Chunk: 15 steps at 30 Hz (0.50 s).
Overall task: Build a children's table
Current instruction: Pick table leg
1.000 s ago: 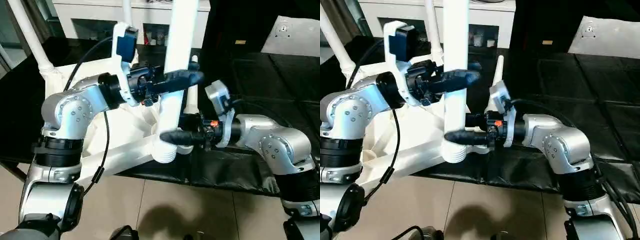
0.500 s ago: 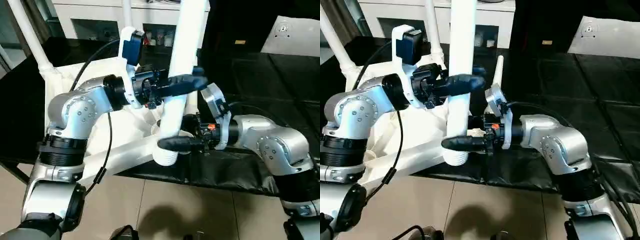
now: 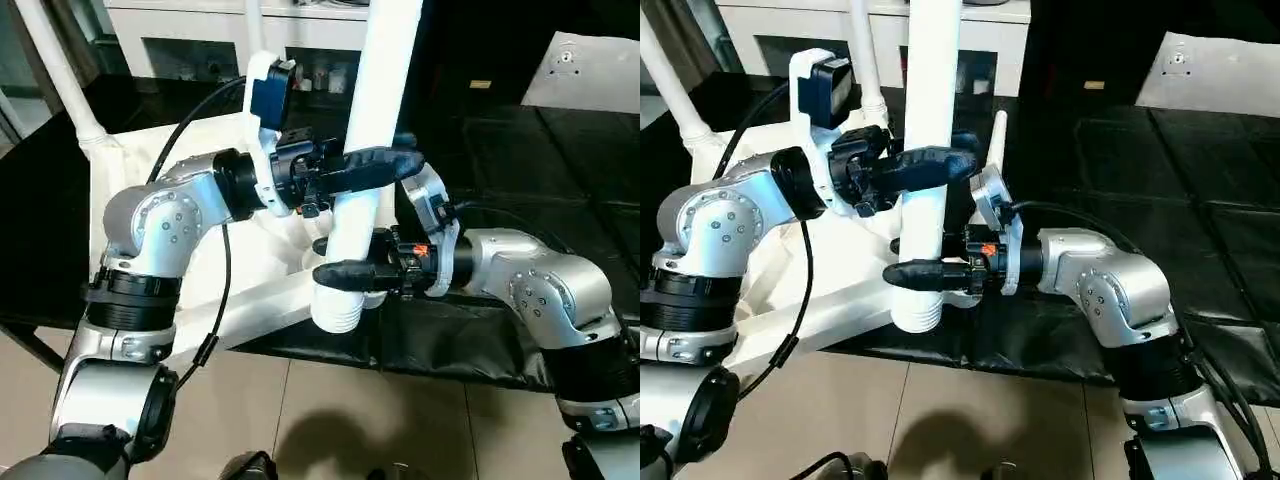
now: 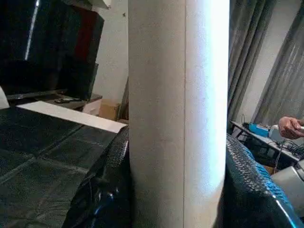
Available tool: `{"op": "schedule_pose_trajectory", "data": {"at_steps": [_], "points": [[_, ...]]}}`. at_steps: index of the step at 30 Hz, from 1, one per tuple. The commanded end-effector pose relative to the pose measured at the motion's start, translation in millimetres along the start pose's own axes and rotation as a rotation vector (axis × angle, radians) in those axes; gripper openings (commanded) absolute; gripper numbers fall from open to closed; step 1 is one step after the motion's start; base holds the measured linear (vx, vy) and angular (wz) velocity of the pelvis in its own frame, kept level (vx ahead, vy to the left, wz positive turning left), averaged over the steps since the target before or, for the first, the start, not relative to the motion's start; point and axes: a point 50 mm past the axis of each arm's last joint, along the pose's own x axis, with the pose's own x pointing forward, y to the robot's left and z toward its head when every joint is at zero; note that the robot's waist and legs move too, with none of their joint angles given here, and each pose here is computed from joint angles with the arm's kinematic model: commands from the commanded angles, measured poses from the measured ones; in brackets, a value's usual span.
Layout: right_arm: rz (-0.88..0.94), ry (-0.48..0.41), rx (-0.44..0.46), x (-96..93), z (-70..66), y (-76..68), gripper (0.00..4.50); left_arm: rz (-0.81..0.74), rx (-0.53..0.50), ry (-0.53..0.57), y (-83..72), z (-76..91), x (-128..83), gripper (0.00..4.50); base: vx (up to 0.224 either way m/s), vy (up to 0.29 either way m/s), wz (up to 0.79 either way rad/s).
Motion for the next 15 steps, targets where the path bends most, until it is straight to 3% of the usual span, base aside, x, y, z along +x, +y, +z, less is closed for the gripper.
{"op": "schedule_pose_trajectory", "data": {"at_steps": [1, 7, 8, 9, 11, 15], "points": [[0.038, 0.012, -0.006, 5.8, 2.4, 1.6, 1.93, 0.031, 0.051, -0.002, 0.9, 10.6, 3, 1.80, 0.000, 0.000, 0.00], [0.028, 0.009, -0.010, 8.2, -1.0, 1.1, 1.89, 0.085, 0.028, -0.051, 3.6, 13.7, 6, 1.80, 0.000, 0.000, 0.00], [0.026, 0.008, -0.011, 8.4, -1.5, 1.1, 1.89, 0.075, 0.020, -0.061, 2.5, 14.3, 7, 2.36, 0.000, 0.000, 0.00], [0.024, 0.004, -0.011, 8.8, -2.0, 1.4, 1.89, 0.059, 0.048, -0.061, -0.9, 14.8, 9, 2.50, 0.000, 0.000, 0.00], [0.020, -0.001, -0.009, 10.4, -4.4, 2.1, 1.89, 0.008, 0.051, -0.068, -10.7, 13.5, 18, 2.53, 0.000, 0.000, 0.00], [0.005, 0.003, -0.011, 13.6, -8.8, 1.3, 1.88, 0.017, 0.061, -0.096, -15.3, 12.6, 28, 2.92, 0.000, 0.000, 0.00]]}}
